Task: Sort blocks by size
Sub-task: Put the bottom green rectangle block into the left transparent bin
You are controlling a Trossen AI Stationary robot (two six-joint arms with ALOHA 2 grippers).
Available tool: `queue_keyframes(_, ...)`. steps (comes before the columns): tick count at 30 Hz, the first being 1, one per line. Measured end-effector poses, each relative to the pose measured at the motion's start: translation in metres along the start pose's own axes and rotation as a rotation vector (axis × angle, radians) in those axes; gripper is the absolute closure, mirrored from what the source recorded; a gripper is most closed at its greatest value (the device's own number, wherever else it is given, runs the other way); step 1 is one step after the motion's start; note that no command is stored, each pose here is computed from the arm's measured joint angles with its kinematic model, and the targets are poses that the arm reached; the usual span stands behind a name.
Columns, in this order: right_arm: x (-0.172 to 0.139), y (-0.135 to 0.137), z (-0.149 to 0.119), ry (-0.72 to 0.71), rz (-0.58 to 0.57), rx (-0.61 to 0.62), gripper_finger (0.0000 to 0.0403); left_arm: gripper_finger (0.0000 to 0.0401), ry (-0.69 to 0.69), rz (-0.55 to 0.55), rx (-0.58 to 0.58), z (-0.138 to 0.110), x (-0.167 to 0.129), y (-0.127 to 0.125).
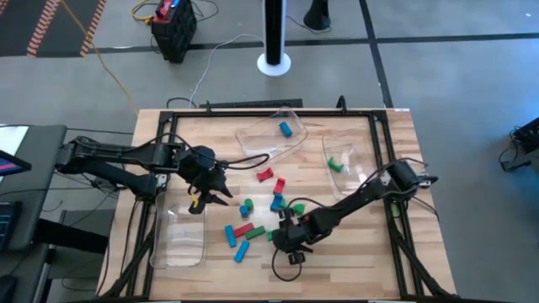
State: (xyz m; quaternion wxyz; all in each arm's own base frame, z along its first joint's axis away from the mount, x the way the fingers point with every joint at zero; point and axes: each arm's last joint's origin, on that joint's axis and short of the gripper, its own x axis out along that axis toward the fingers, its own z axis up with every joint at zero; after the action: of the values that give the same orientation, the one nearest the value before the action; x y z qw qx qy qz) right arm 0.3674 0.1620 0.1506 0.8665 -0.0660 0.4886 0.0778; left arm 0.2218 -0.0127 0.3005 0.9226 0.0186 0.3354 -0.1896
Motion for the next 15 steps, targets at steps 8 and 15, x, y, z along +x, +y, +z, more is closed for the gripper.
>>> queue_keyframes(8,-0.023,-0.002,0.009,-0.06,0.003,0.013,0.0203,0.0282,-0.007,0.001,0.008,0.001,0.0,0.0)
queue_keyframes(15,-0.014,-0.006,0.009,-0.057,-0.006,0.023,0.0196,0.0282,-0.007,0.001,0.012,0.001,0.0,0.0)
